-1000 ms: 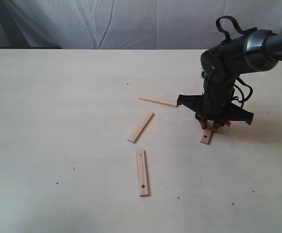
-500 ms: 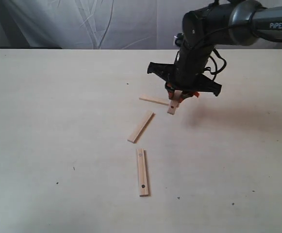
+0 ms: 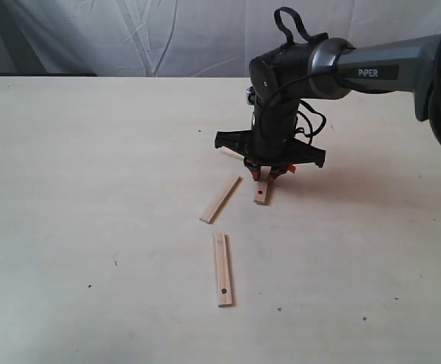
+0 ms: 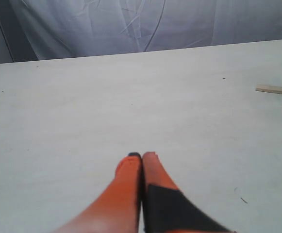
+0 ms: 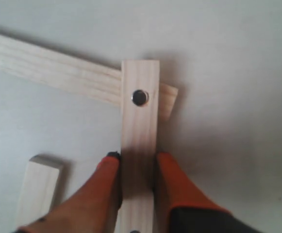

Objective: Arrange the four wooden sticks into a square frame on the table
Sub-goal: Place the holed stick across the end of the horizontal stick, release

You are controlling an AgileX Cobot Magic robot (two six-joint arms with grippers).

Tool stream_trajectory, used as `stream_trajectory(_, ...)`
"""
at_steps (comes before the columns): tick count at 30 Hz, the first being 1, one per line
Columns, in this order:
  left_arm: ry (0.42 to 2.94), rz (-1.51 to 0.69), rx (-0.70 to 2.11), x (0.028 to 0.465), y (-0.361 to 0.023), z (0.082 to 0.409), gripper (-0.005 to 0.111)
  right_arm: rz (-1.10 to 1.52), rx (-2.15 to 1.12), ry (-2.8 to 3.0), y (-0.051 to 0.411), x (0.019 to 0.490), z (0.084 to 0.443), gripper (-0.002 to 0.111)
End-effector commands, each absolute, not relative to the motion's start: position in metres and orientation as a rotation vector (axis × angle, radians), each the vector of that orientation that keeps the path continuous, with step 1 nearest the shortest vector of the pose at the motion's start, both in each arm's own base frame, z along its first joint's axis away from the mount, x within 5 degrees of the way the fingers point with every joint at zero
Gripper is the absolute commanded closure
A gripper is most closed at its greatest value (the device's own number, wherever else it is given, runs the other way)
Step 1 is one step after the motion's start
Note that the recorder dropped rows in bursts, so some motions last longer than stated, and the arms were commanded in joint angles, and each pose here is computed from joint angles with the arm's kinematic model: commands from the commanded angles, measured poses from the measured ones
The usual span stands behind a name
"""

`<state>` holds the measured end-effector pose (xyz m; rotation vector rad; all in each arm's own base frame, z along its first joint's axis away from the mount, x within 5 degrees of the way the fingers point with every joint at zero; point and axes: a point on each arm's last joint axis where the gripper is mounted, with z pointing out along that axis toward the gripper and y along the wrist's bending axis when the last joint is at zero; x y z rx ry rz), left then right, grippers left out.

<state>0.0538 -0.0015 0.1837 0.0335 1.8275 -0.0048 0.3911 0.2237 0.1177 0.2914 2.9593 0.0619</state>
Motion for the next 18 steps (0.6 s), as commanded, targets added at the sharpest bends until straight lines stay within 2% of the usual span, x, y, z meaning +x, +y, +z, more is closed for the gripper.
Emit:
stream_trajectory(1,1.817,-0.005,0.027,0.054,-0.001,0.183,0.107,-0.019,0.230,2.938,0.220,0.393,0.119,0.108)
stream_trajectory(8,1.817,-0.005,0.027,0.054,-0.001,0.183,0.107,-0.252,0.110,2.914,0.206,0.395,0.121,0.108)
stream_trajectory(16,1.817,-0.005,0.027,0.054,-0.001,0.183,0.107,-0.310,0.100,2.910,0.197,0.397,0.122,0.108)
stream_trajectory(18,1.817,-0.005,0.027,0.054,-0.001,0.183,0.107,-0.305,-0.003,2.882,0.196,0.399,0.137,0.108)
